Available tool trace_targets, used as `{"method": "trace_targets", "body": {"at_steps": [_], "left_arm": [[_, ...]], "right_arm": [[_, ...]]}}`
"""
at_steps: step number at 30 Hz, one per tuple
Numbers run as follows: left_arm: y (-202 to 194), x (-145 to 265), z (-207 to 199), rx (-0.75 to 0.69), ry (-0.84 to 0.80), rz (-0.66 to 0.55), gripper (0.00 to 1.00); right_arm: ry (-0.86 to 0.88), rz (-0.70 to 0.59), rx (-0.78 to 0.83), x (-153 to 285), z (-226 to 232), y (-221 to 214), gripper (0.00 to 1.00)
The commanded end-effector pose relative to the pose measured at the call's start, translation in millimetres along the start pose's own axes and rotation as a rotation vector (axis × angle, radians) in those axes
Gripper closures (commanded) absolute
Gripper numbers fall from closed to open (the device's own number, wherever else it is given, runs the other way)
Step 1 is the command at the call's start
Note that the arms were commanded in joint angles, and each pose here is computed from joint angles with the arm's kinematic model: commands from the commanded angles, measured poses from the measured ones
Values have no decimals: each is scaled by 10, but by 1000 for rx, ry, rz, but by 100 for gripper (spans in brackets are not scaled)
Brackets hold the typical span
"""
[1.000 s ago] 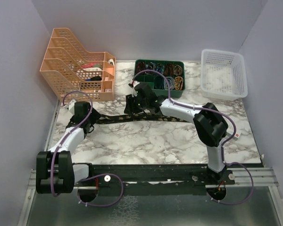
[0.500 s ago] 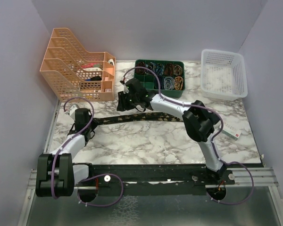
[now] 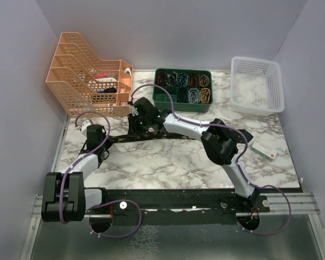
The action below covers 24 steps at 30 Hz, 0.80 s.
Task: Roll the ties
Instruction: Flatten out the tie at the center of the board.
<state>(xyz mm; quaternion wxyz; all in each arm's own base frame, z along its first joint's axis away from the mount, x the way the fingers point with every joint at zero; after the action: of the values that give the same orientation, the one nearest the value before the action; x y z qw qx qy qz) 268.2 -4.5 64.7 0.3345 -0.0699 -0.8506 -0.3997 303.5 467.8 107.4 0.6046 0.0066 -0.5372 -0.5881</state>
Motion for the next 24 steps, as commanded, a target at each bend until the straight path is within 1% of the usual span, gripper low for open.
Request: {"method": "trace_targets", "body": {"at_steps": [1, 4, 11, 14, 18, 20, 24], "left_arm": [[21, -31, -53, 2, -27, 11, 76], [4, -55, -78, 5, -47, 19, 76], [29, -47, -88, -17, -39, 26, 75], [72, -14, -74, -23, -21, 8, 73], [131, 18, -79, -34, -17, -19, 71], [154, 27, -71, -36, -4, -27, 71], [183, 46, -76, -30, -22, -62, 72]], "right_arm": [[-1, 68, 13, -158, 21, -134, 77], [-38, 91, 17, -212, -54, -185, 81], [-95, 133, 21, -349, -219, -372, 81], [-103, 149, 42, -311, -210, -336, 83], [-62, 88, 58, -86, -59, -142, 83], [-38, 42, 65, 52, 45, 4, 81], [-49, -43, 83, 261, 149, 254, 73]]}}
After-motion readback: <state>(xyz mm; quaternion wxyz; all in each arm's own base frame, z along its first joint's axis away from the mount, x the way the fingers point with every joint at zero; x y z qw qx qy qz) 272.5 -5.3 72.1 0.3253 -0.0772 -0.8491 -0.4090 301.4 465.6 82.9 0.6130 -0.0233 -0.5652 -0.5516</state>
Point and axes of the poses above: each gripper's point midway between its finger pads, its own x axis back along the fingers, its own z axis along the line the jaws close on, y = z × x, the point moved 5 cm from there along x, back along the fingers, and after that the axes turned 4 degrees about x, right-handed, at the moved point
